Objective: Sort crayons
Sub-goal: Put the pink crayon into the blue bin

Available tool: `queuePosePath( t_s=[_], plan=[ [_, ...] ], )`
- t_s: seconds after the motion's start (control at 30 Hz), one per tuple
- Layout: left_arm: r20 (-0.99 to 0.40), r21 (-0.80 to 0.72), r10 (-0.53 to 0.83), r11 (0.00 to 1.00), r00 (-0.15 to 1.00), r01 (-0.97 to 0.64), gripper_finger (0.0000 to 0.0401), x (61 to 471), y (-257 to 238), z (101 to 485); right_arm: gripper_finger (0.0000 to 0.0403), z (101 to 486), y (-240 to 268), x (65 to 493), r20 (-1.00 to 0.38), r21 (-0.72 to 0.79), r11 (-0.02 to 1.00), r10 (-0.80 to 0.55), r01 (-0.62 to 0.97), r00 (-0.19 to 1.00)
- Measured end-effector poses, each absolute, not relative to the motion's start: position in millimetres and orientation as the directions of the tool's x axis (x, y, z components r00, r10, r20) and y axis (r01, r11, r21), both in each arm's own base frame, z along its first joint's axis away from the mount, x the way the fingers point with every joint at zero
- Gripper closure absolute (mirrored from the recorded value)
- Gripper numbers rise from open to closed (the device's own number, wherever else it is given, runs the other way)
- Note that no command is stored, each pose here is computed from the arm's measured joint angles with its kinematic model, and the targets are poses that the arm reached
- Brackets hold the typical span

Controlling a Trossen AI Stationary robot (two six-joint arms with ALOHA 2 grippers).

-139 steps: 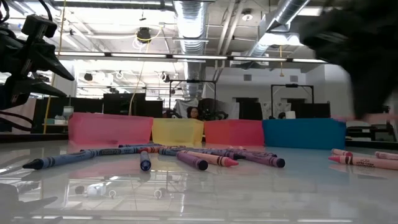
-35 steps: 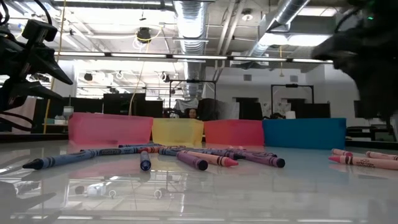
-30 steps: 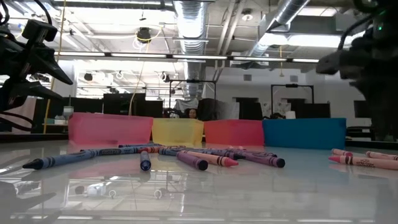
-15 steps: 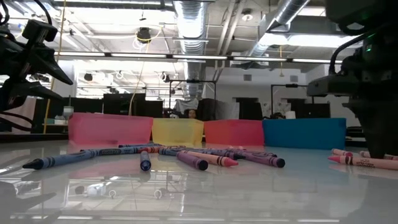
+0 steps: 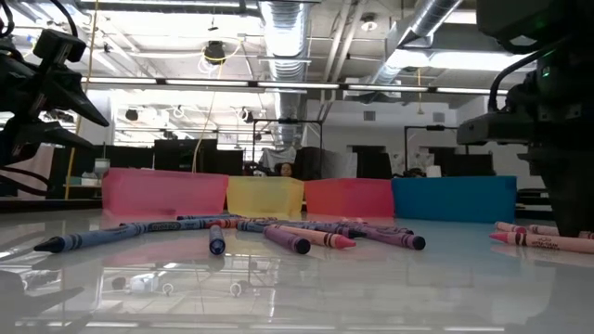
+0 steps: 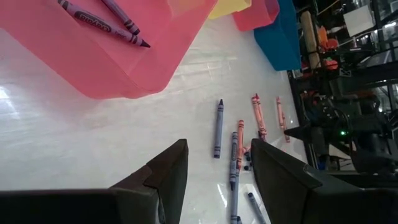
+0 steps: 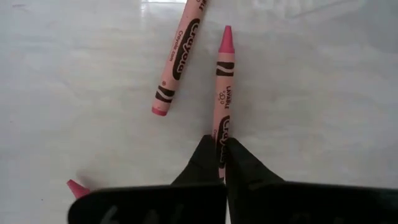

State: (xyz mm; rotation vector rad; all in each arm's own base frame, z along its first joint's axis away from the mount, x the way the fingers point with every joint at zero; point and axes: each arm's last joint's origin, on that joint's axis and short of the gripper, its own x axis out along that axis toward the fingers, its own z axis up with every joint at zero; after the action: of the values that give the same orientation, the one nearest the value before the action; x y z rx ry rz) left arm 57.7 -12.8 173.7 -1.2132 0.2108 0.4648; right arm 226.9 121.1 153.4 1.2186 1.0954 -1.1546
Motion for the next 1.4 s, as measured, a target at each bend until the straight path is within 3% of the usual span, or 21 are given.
queuePosePath(
  t_s=[0.17,0.4,0.53,0.73,1.0,1.4],
  plan=[
    [-0.399,-0.850,0.232,0.271,0.887,-0.452,0.0236,57.7,-12.8,173.7,0.0399,161.8,121.3,227.5,-0.985,0.173,0.046,-0.018,0.984,0.174],
    [-0.399,-0.849,0.231,0.274,0.888,-0.453,0.0236,57.7,-12.8,173.7,0.0399,209.4,117.3,236.2,-0.924,0.377,0.129,-0.013,0.917,0.381],
    [-0.399,-0.848,0.232,0.275,0.887,-0.454,0.0236,57.7,-12.7,173.6,0.0399,238.4,102.3,243.1,-0.861,0.481,0.174,-0.090,0.859,0.500],
    [-0.399,-0.846,0.233,0.280,0.887,-0.454,0.0236,57.7,-12.7,173.7,0.0399,263.2,61.8,252.3,-0.797,0.510,0.239,-0.231,0.827,0.558],
    [-0.401,-0.846,0.228,0.279,0.887,-0.454,0.0236,57.7,-12.9,173.6,0.0399,271.3,-6.2,243.4,-0.818,0.381,0.207,-0.379,0.901,0.433],
    [-0.401,-0.847,0.226,0.279,0.888,-0.453,0.0236,57.7,-12.9,173.6,0.0399,263.3,-85.8,202.9,-0.898,0.052,0.037,-0.436,0.998,0.063]
  ],
)
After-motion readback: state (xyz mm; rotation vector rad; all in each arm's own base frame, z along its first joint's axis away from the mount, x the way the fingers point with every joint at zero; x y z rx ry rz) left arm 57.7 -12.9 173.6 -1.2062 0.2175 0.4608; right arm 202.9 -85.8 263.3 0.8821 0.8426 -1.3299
